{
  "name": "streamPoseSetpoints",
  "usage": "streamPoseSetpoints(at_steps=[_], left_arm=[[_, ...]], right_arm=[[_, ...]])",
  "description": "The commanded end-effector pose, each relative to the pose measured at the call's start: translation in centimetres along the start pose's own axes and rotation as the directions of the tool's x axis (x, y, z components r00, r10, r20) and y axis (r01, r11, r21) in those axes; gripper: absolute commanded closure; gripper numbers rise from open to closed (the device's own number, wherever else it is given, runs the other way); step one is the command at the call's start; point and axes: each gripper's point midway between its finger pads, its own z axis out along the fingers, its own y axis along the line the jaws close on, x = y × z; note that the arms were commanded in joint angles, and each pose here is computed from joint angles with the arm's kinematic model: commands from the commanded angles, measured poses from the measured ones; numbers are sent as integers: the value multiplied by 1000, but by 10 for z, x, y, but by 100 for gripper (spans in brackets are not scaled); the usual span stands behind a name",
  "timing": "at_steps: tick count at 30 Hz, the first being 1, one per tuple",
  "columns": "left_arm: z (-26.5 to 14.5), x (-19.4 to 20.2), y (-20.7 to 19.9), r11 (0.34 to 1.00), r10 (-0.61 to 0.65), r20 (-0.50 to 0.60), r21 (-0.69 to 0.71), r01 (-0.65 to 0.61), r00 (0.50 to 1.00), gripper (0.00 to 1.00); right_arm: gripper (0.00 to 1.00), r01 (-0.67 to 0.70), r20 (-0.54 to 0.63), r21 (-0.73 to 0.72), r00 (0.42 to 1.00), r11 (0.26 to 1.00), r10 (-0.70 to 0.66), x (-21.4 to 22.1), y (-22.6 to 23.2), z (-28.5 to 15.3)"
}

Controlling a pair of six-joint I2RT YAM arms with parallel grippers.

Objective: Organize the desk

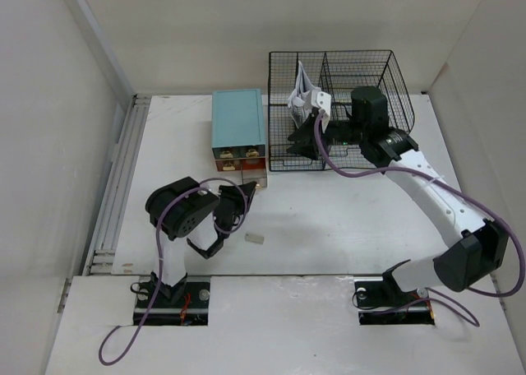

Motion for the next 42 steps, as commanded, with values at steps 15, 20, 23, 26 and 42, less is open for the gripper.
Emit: streamPoseSetpoints(at_steps=[15,20,23,26,42], left_arm=[[-53,22,-42,976,156,-100,172,-137,983,15],[-64,29,-56,953,286,-110,140,-270,952,17],[-82,34,-111,915,355,-70,231,-331,932,30],[-102,25,-158,874,408,1,290,-391,913,83],[-220,-78,-258,592,775,155,156,-790,612,26]], right_arm=[[26,14,-42,-53,999,998,-17,19,-3,7],[17,52,-77,-29,996,998,-54,25,-13,8],[32,93,-103,62,991,994,-87,22,-27,1],[100,158,-170,216,978,964,-122,23,-48,-3],[19,154,-287,-102,942,983,-177,118,62,70]])
